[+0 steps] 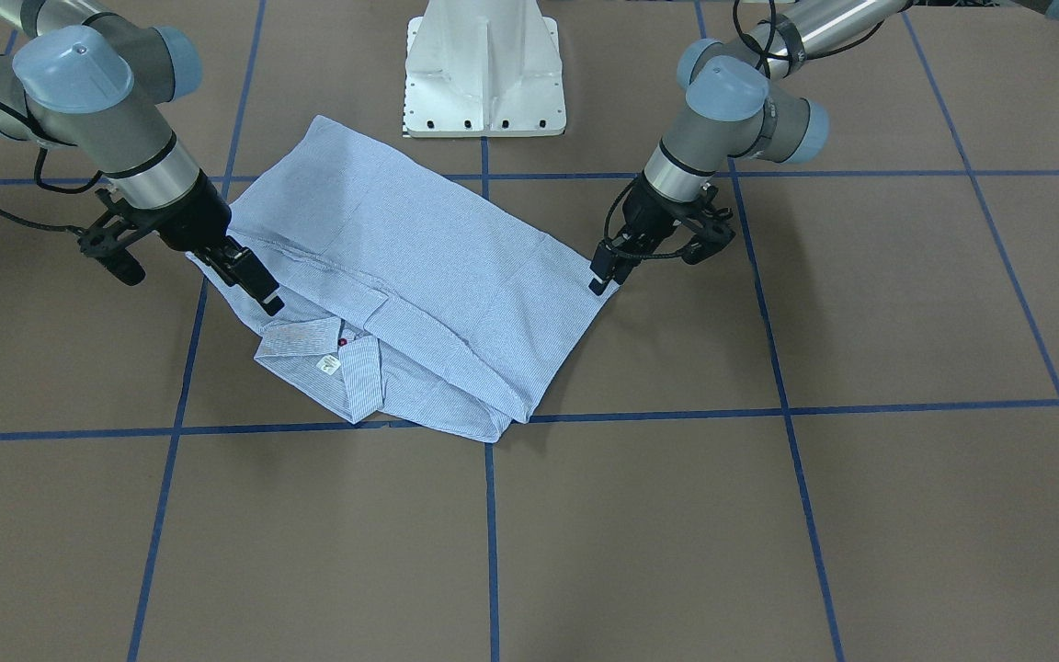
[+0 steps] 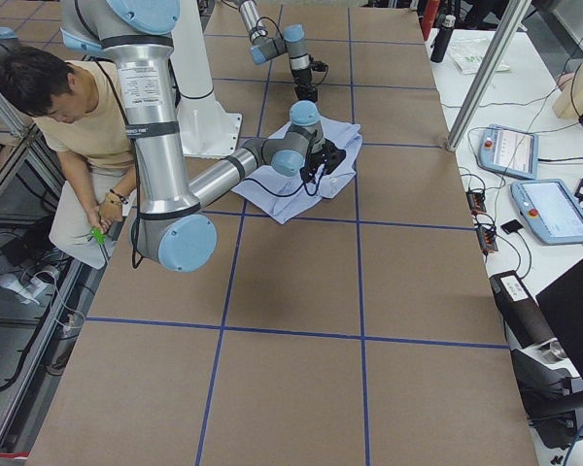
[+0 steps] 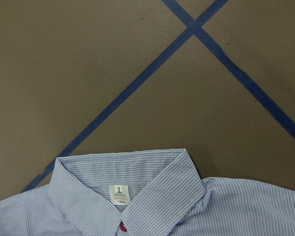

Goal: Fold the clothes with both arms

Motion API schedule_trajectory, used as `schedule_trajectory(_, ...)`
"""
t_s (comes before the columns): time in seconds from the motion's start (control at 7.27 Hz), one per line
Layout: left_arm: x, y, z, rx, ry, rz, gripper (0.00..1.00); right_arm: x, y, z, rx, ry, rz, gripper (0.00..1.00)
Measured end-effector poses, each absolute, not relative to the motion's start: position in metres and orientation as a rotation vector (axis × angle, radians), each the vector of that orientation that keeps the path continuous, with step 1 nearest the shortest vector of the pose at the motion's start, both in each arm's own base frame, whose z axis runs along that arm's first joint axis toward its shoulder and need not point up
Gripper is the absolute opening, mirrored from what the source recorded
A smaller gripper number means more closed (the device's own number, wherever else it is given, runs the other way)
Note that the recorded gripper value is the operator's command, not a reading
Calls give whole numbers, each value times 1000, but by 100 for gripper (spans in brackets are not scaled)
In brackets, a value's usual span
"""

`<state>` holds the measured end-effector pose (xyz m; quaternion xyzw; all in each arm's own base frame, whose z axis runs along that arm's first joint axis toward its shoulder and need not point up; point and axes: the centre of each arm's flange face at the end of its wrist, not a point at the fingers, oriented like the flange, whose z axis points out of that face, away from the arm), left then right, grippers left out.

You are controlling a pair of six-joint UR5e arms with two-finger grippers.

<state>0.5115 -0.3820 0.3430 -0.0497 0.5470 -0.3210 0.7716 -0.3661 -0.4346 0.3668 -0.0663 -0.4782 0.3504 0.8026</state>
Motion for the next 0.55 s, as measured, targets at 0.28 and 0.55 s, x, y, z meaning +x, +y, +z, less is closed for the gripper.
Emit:
schedule_trajectory(0.28,513,-383,341,-107,1188,-697,37,-366,-435,368,-143,-1022,752,100)
schedule_trajectory(0.55,501,-381,328,-104,1186,-696,46,-367,-435,368,-142,-1022,752,100)
